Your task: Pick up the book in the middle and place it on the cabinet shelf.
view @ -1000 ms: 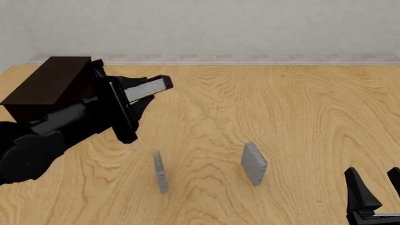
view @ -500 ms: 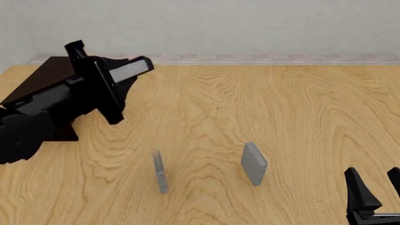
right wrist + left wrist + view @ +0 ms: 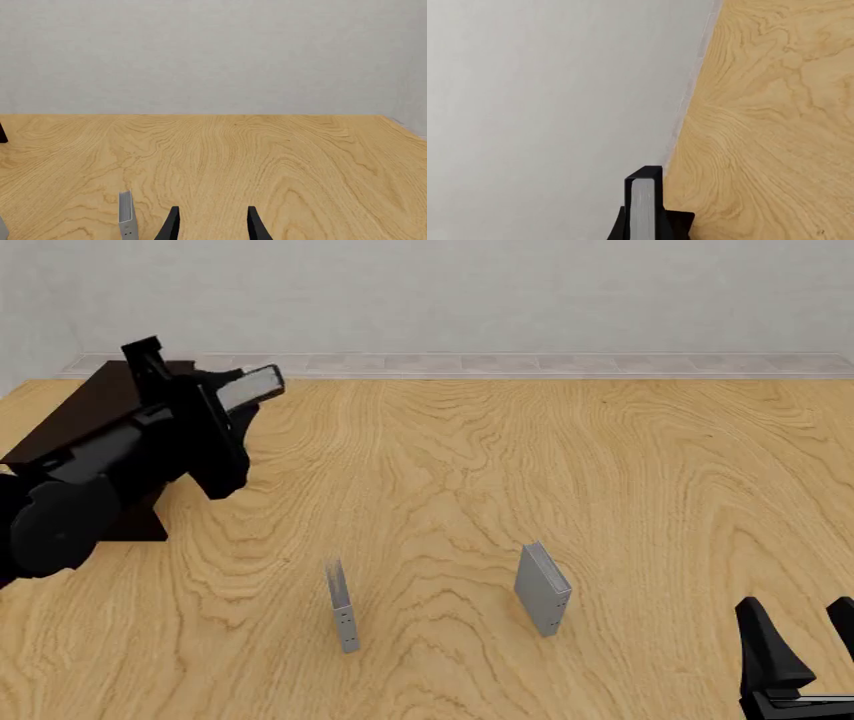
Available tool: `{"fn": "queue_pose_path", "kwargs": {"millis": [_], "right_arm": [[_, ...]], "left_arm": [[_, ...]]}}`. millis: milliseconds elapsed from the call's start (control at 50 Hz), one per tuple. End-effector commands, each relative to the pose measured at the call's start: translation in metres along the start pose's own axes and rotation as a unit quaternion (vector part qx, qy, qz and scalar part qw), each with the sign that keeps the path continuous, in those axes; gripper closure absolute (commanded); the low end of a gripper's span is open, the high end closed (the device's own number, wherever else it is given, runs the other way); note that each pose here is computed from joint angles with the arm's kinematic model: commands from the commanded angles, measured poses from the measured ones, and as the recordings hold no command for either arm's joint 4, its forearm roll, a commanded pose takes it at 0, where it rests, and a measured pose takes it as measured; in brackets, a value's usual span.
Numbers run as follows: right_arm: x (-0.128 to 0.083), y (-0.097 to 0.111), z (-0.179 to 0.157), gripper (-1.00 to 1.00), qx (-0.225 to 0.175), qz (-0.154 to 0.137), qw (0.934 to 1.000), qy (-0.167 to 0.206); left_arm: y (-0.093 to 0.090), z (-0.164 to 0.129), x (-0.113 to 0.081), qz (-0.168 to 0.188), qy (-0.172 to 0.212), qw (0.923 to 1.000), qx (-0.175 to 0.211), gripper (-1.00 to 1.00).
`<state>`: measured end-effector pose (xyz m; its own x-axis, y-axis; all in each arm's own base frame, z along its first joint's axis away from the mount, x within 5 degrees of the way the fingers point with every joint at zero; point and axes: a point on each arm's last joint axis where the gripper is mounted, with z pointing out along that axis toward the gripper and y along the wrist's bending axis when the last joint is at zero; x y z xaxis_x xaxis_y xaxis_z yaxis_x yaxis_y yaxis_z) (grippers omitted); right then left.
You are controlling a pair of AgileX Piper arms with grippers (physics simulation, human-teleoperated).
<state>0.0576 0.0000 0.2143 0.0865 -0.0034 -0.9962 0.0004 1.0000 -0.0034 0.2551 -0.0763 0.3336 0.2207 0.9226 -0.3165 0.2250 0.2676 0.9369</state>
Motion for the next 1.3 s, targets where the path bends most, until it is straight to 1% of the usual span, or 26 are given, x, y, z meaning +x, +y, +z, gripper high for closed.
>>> {"fn": "queue_pose_path", "kwargs": {"millis": [20,60,160,220,340,420,440,460,600,740,920,960,1000,1020,1060,1080,1140,1160,1200,1280,1300], "right_arm": [[0.000,0.000,0.000,-1.00,0.000,0.000,1.0000,0.000],[0.000,0.000,0.000,-1.00,0.000,0.000,1.0000,0.000],[0.000,0.000,0.000,-1.00,0.000,0.000,1.0000,0.000],[0.000,0.000,0.000,-1.00,0.000,0.000,1.0000,0.000],[0.000,0.000,0.000,-1.00,0.000,0.000,1.0000,0.000],[0.000,0.000,0.000,-1.00,0.000,0.000,1.0000,0.000],[0.000,0.000,0.000,-1.00,0.000,0.000,1.0000,0.000],[0.000,0.000,0.000,-1.00,0.000,0.000,1.0000,0.000],[0.000,0.000,0.000,-1.00,0.000,0.000,1.0000,0.000],[0.000,0.000,0.000,-1.00,0.000,0.000,1.0000,0.000],[0.000,0.000,0.000,-1.00,0.000,0.000,1.0000,0.000],[0.000,0.000,0.000,-1.00,0.000,0.000,1.0000,0.000],[0.000,0.000,0.000,-1.00,0.000,0.000,1.0000,0.000],[0.000,0.000,0.000,-1.00,0.000,0.000,1.0000,0.000],[0.000,0.000,0.000,-1.00,0.000,0.000,1.0000,0.000],[0.000,0.000,0.000,-1.00,0.000,0.000,1.0000,0.000],[0.000,0.000,0.000,-1.00,0.000,0.000,1.0000,0.000],[0.000,0.000,0.000,-1.00,0.000,0.000,1.0000,0.000],[0.000,0.000,0.000,-1.00,0.000,0.000,1.0000,0.000],[0.000,0.000,0.000,-1.00,0.000,0.000,1.0000,0.000],[0.000,0.000,0.000,-1.00,0.000,0.000,1.0000,0.000]], "left_arm": [[-0.002,0.008,0.017,0.079,0.020,0.9965,-0.020,1.00],[-0.013,0.014,0.029,0.107,0.035,0.9934,-0.020,1.00],[-0.025,0.020,0.043,0.136,0.052,0.9892,-0.015,1.00],[-0.023,0.022,0.047,0.143,0.059,0.9877,-0.019,1.00],[-0.022,0.023,0.048,0.150,0.062,0.9864,-0.023,1.00],[-0.024,0.026,0.055,0.168,0.070,0.9830,-0.024,1.00],[-0.029,0.028,0.061,0.183,0.078,0.9798,-0.019,1.00],[-0.027,0.027,0.059,0.178,0.076,0.9808,-0.022,1.00],[-0.026,0.027,0.065,0.197,0.085,0.9764,-0.027,1.00],[-0.022,0.027,0.065,0.198,0.087,0.9758,-0.033,1.00],[-0.010,0.026,0.066,0.209,0.095,0.9722,-0.046,1.00],[-0.006,0.026,0.066,0.207,0.096,0.9724,-0.048,1.00],[-0.007,0.025,0.067,0.210,0.097,0.9718,-0.048,1.00],[-0.003,0.025,0.066,0.208,0.097,0.9718,-0.053,1.00],[-0.002,0.024,0.067,0.208,0.099,0.9717,-0.052,1.00],[0.002,0.025,0.068,0.208,0.102,0.9712,-0.057,1.00],[0.003,0.025,0.070,0.210,0.106,0.9703,-0.057,1.00],[0.006,0.025,0.072,0.205,0.109,0.9709,-0.059,1.00],[0.004,0.025,0.073,0.210,0.111,0.9698,-0.057,1.00],[0.009,0.027,0.076,0.205,0.116,0.9698,-0.062,1.00],[0.008,0.027,0.077,0.205,0.118,0.9698,-0.060,1.00]]}}
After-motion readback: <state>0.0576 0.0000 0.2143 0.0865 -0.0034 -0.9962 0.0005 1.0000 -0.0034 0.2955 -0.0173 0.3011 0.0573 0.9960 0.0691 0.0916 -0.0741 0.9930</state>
